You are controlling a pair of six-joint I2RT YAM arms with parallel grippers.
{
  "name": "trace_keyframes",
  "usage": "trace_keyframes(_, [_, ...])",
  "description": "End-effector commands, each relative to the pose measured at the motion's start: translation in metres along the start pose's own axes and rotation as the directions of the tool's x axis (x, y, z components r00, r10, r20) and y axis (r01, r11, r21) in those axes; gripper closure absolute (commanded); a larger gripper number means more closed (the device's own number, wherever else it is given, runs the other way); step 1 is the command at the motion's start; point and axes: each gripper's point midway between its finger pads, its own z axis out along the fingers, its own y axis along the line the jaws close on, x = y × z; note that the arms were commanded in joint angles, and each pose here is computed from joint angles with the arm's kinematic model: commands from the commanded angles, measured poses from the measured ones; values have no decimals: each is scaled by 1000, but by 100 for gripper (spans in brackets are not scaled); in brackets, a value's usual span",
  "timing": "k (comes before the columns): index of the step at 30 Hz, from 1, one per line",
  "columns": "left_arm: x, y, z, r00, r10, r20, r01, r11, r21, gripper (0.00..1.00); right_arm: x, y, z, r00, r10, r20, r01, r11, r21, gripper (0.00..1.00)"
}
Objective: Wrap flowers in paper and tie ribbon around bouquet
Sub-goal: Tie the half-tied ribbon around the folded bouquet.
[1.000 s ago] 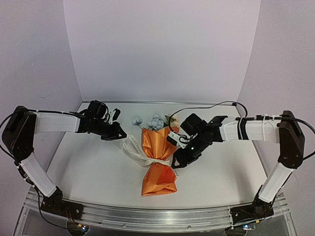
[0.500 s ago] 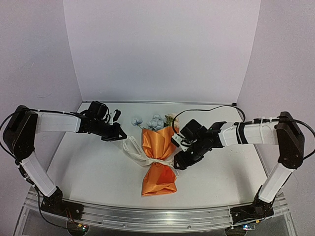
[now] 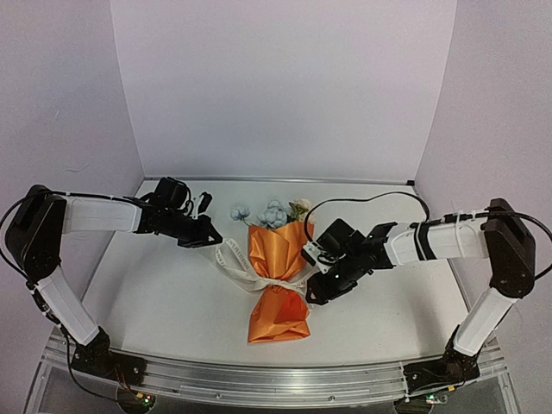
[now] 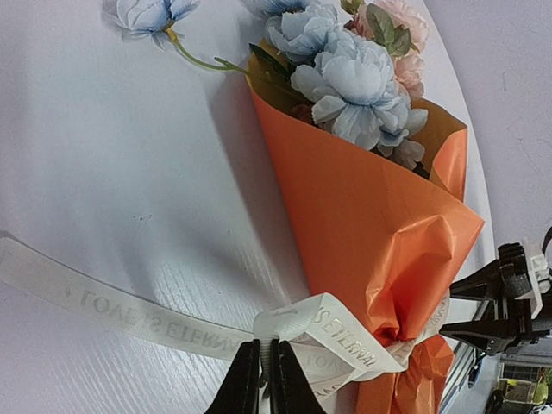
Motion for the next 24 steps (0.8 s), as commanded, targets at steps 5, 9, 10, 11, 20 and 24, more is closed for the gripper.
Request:
trace_keyframes(5, [-10,-8,-1,1000,6,20,-7,1000,28,94,3,9,-4,999,-28,43,27,999,19,51])
trace_keyframes(9, [-11,-8,-1,1000,6,21,-7,1000,27,94,5,6,0,999,-24,44,22,999,45,51])
trace_keyframes(10, [-10,-7,-1,1000,5,20,-6,1000,26,94,4,5,1,999,-21,47,18,998,55,52])
trace_keyframes(11, [-10,-7,-1,1000,4,20,-5,1000,26,94,3,4,4,999,-18,50,15,998,61,52])
trace_keyframes(20, [-8,-7,-1,1000,-2,22,2,1000,31,95,-12,5,21,995,-14,100,2,993,116,63])
trace_keyframes(24, [-8,-3,-2,1000,-7,28,6,1000,7,98,-10,-5,6,995,-69,76,54,981,186,86])
